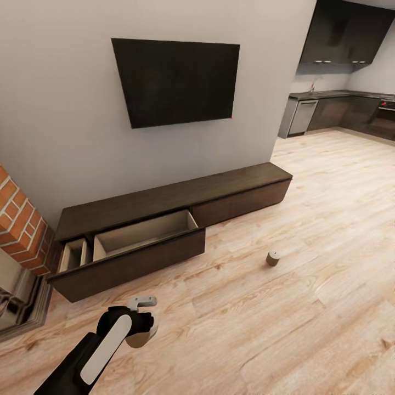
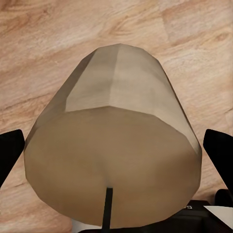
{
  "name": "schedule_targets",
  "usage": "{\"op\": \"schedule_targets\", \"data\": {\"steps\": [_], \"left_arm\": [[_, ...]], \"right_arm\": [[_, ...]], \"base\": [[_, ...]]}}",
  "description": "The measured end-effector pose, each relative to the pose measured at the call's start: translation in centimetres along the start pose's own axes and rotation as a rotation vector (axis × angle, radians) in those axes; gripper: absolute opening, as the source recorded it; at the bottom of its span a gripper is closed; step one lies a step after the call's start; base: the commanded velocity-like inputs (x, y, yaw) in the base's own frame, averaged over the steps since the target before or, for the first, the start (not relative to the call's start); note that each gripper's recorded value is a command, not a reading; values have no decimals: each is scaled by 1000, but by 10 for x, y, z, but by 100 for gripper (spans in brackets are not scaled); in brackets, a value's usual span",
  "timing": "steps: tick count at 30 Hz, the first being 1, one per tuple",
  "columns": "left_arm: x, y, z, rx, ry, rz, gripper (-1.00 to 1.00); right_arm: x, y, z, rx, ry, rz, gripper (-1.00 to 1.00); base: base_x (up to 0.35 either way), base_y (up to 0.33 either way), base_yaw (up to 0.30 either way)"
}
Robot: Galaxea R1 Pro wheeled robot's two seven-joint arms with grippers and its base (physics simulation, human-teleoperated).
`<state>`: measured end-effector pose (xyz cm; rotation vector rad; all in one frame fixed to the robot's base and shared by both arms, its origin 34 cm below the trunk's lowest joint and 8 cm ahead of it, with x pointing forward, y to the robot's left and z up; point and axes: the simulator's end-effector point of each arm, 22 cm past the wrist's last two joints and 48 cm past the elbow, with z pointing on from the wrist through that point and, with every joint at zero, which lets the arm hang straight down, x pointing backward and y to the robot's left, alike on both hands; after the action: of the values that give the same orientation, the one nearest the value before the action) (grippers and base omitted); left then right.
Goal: Place each of the two pumpkins and all three candles from the living room inside a cabinet in the living room (use any cabinet), then make sure every cabinet is closed, and position the cauldron so it is next to a table in the living room.
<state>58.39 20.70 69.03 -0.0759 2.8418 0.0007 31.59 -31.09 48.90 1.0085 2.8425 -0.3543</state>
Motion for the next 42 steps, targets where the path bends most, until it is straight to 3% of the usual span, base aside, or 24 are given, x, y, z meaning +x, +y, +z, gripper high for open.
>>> {"op": "schedule_targets", "data": {"steps": [5,9,27,34,42], "left_arm": [[0,0,0,-1,0,0,-100],[0,0,0,0,0,3,-100],[0,2,0,-5,-1,7,-100],[10,-15,0,9,6,64,-100],[11,-16,1,9,8,72,-100]], "right_arm": [[59,-40,-1,50,74,-25,100],[76,-52,-3,63,94,-33,100],[77,-56,-2,68,94,-35,100],[76,-57,-2,69,94,-35,100],[78,-52,-3,56,96,-32,100]], "base": [[0,0,-1],[0,0,0],[61,-35,0],[52,-81,0],[97,-3,0]]}}
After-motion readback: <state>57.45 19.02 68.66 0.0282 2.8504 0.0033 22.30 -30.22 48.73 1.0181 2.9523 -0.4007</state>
